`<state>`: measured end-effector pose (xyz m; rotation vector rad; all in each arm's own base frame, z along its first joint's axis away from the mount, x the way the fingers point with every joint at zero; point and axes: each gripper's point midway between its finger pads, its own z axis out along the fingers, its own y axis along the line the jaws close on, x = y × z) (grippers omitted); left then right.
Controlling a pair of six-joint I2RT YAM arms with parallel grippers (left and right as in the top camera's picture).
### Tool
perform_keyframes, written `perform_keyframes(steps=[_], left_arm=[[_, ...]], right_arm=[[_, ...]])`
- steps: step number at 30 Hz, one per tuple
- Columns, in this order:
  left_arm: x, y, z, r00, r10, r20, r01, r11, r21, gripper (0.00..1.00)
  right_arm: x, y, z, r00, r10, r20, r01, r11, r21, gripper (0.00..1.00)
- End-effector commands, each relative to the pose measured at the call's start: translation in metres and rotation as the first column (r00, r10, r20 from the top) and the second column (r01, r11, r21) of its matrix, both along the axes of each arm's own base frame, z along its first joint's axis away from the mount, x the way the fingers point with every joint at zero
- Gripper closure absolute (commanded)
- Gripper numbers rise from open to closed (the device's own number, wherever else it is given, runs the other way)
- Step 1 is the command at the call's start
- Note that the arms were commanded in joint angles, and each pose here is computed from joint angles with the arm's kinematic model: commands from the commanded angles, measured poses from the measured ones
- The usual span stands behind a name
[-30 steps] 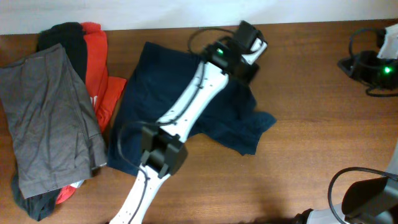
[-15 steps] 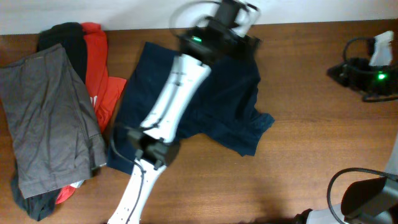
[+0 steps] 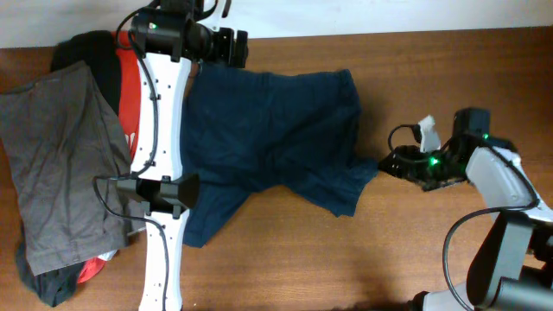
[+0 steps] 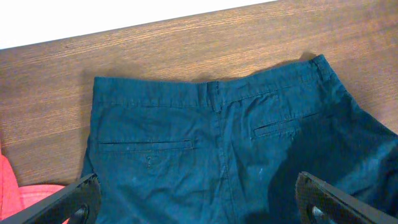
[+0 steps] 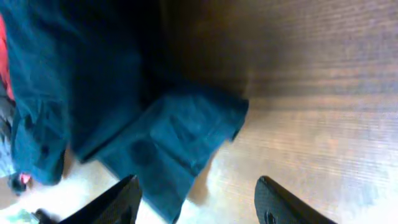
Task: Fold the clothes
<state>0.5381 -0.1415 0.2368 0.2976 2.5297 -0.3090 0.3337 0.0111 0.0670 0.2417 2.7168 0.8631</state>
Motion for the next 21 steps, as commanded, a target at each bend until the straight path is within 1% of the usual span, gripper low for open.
perform_keyframes(steps=[1,2,3,8,10,12,13,17,21], left_arm=[[-0.001,-0.001,0.008,1.0,-0.019,0.018,0.019,1.0,-0.014,0.01],[0.0,-0.001,0.008,1.0,-0.021,0.022,0.022,1.0,-0.012,0.01],[0.0,-0.001,0.008,0.999,-0.021,0.024,0.022,1.0,-0.013,0.01],[0.0,-0.002,0.007,0.999,-0.043,0.03,0.043,0.999,0.001,0.01],[0.0,-0.001,0.007,0.999,-0.043,0.025,0.043,0.999,0.003,0.01],[-0.001,0.0,0.006,0.999,-0.045,0.022,0.045,0.999,0.013,0.01],[-0.001,0.0,0.006,0.999,-0.045,0.022,0.045,0.999,0.013,0.01],[-0.001,0.0,0.006,0.999,-0.045,0.023,0.045,0.999,0.013,0.01],[-0.001,0.0,0.006,0.999,-0.046,0.022,0.045,0.999,0.013,0.01]], right_arm=[[0.012,0.006,0.001,0.997,0.0,0.077,-0.001,1.0,0.014,0.36],[0.015,0.008,0.0,0.994,0.024,0.107,-0.024,1.0,-0.002,0.35],[0.022,0.014,-0.002,0.983,0.078,0.164,-0.074,0.997,-0.033,0.32],[0.041,0.021,-0.013,0.952,0.175,0.249,-0.147,0.981,-0.128,0.32],[0.044,0.024,-0.019,0.927,0.249,0.281,-0.207,0.963,-0.171,0.33],[0.044,0.023,-0.026,0.913,0.288,0.29,-0.239,0.951,-0.195,0.39],[0.043,0.022,-0.028,0.908,0.302,0.289,-0.251,0.947,-0.201,0.39],[0.04,0.024,-0.033,0.904,0.32,0.282,-0.273,0.943,-0.192,0.4],[0.029,0.029,-0.038,0.895,0.362,0.262,-0.325,0.929,-0.174,0.41]])
